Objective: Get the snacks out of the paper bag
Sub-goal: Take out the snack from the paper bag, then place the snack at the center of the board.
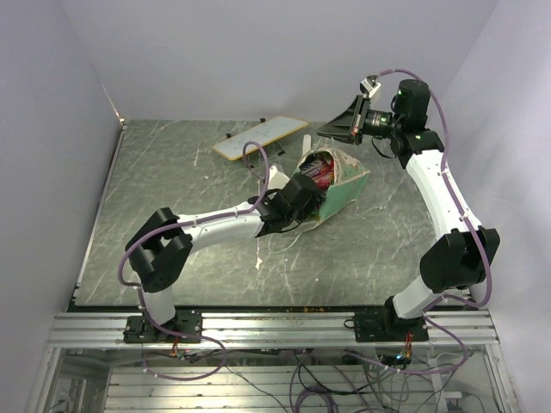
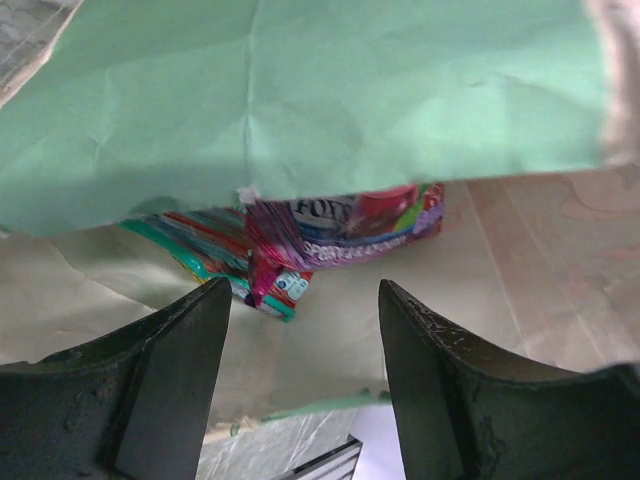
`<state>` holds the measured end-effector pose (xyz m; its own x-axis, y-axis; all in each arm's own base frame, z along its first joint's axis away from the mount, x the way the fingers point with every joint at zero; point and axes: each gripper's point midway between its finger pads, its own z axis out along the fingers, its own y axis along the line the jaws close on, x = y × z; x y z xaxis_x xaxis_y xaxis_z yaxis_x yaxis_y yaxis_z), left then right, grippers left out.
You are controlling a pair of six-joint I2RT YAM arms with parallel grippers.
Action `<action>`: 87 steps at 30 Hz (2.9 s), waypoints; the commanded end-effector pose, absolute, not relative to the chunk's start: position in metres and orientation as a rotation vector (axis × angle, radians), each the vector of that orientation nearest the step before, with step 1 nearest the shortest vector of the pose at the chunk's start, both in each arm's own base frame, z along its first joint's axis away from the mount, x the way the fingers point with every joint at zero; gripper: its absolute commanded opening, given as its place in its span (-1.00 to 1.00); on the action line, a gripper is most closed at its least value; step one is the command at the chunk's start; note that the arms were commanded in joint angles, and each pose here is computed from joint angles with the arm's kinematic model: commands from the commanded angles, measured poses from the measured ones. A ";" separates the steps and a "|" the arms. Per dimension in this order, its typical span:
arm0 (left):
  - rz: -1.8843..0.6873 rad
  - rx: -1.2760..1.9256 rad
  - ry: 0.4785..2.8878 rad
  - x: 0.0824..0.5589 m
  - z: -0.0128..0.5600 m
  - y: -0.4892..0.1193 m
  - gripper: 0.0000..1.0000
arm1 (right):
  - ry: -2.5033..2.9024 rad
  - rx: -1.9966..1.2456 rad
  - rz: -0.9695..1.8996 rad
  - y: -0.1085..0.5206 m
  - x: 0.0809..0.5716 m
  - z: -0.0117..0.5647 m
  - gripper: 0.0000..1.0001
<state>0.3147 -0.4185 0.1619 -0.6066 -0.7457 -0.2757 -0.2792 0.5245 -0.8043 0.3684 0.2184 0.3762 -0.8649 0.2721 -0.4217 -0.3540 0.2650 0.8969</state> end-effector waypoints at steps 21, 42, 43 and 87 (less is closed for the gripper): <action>-1.167 -0.824 2.025 0.368 0.182 -0.434 -0.22 | 1.950 -0.123 1.630 0.203 0.362 0.399 -1.00; -1.271 -0.199 2.052 0.256 0.308 -0.358 -0.86 | 1.882 -0.060 1.476 0.158 0.377 0.425 -1.00; -1.266 -0.156 2.037 0.250 0.318 -0.352 -0.86 | 1.884 -0.044 1.449 0.153 0.376 0.428 -1.00; -0.698 0.322 2.129 0.351 0.231 -0.217 -0.86 | 2.088 -0.061 1.341 0.179 0.318 0.384 -1.00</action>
